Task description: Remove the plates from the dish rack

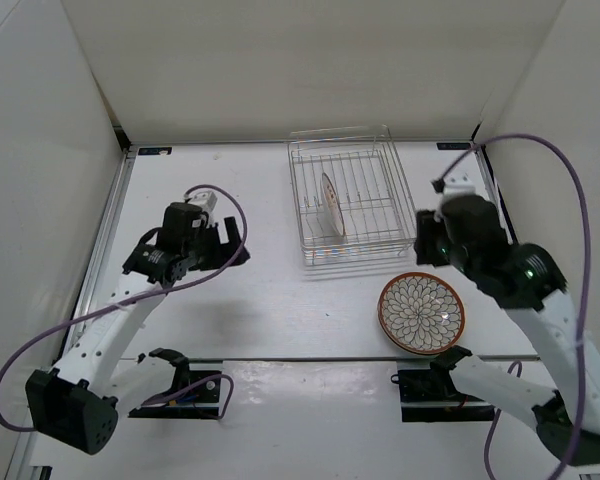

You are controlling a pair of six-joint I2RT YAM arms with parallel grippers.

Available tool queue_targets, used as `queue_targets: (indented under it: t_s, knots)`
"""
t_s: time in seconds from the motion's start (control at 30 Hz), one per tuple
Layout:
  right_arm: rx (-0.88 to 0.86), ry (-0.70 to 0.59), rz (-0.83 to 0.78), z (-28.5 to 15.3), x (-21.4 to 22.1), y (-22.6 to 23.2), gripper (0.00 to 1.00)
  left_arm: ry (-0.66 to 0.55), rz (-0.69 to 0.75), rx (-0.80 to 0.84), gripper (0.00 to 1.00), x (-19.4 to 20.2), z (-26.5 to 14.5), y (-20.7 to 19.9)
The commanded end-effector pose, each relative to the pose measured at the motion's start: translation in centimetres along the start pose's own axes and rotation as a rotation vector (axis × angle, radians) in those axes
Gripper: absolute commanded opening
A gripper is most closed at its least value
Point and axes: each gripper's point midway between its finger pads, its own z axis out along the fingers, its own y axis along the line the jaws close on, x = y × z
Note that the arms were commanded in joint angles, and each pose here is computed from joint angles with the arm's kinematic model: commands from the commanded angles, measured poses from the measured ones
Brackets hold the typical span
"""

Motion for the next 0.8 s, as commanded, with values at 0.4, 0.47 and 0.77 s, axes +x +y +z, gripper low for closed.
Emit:
queue_targets:
  t_s: [0.4,0.47,0.77]
  knots:
    - [0.185,0.286,0.066,-5.3,15.0,-6.1,0.28,-0.081,0.302,-0.017,0.98,-11.1,7.0,-16.0]
    - [0.175,0.272,0.07,-5.2,15.0,-6.0,0.26,-0.116,0.309,-0.006,0.98,-11.4,7.5,-17.1]
    - [0.149,0.251,0.068,-5.1,14.9,-5.7,0.25,-0.129,0.354,-0.048,0.98,-12.1,11.0,-20.8]
